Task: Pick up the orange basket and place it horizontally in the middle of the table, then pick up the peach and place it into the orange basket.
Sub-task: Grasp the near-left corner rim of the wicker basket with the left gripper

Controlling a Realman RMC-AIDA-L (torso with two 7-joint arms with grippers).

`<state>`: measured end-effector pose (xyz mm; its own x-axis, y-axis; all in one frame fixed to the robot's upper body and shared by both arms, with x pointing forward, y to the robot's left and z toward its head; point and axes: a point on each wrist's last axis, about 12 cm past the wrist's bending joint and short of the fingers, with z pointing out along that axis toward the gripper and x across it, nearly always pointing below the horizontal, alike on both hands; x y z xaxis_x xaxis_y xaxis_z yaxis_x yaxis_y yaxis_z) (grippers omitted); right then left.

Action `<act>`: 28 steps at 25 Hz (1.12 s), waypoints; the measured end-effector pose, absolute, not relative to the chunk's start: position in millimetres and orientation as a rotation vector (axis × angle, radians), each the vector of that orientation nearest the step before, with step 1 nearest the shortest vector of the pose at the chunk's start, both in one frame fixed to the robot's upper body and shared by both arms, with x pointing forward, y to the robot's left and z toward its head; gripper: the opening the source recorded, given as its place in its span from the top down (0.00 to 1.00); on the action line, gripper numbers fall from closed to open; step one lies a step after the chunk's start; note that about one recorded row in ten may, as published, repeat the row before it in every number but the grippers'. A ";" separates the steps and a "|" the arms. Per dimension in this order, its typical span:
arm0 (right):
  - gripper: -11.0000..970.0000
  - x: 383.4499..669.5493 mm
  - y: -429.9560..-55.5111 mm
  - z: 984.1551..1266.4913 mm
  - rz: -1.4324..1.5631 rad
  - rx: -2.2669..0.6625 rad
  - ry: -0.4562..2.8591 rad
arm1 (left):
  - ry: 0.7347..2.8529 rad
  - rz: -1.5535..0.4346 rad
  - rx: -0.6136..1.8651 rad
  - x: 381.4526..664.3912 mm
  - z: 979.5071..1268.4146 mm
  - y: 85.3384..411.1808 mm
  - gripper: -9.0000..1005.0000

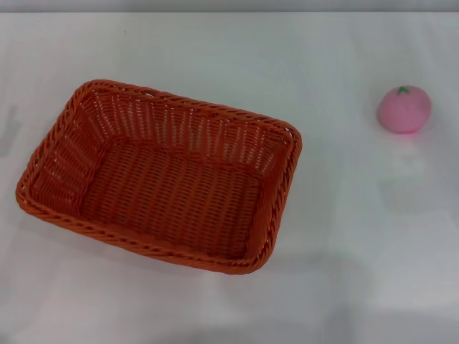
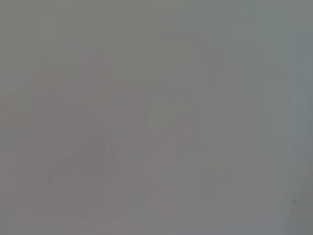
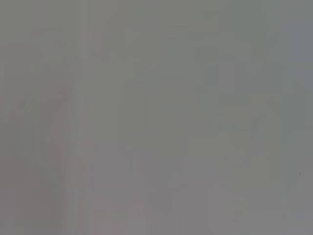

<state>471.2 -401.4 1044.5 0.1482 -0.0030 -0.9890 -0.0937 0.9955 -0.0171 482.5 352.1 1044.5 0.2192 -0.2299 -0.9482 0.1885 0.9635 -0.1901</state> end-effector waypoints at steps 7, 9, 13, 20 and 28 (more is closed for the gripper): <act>0.19 471.2 -401.1 1044.6 0.067 -0.081 1.419 | 1.317 -0.289 -0.032 482.9 1045.1 352.4 0.14; 0.19 471.2 -401.0 1044.6 0.067 -0.081 1.419 | 1.316 -0.288 -0.031 483.1 1045.4 352.5 0.14; 0.19 471.2 -401.0 1044.6 0.068 -0.081 1.419 | 1.315 -0.287 -0.029 483.3 1045.7 352.8 0.14; 0.19 471.6 -401.4 1045.0 0.065 -0.077 1.417 | 1.314 -0.390 -0.012 490.2 1054.9 355.4 0.14; 0.19 476.5 -401.1 1047.8 0.063 -0.085 1.409 | 1.471 -0.602 0.055 514.0 1081.1 368.3 0.14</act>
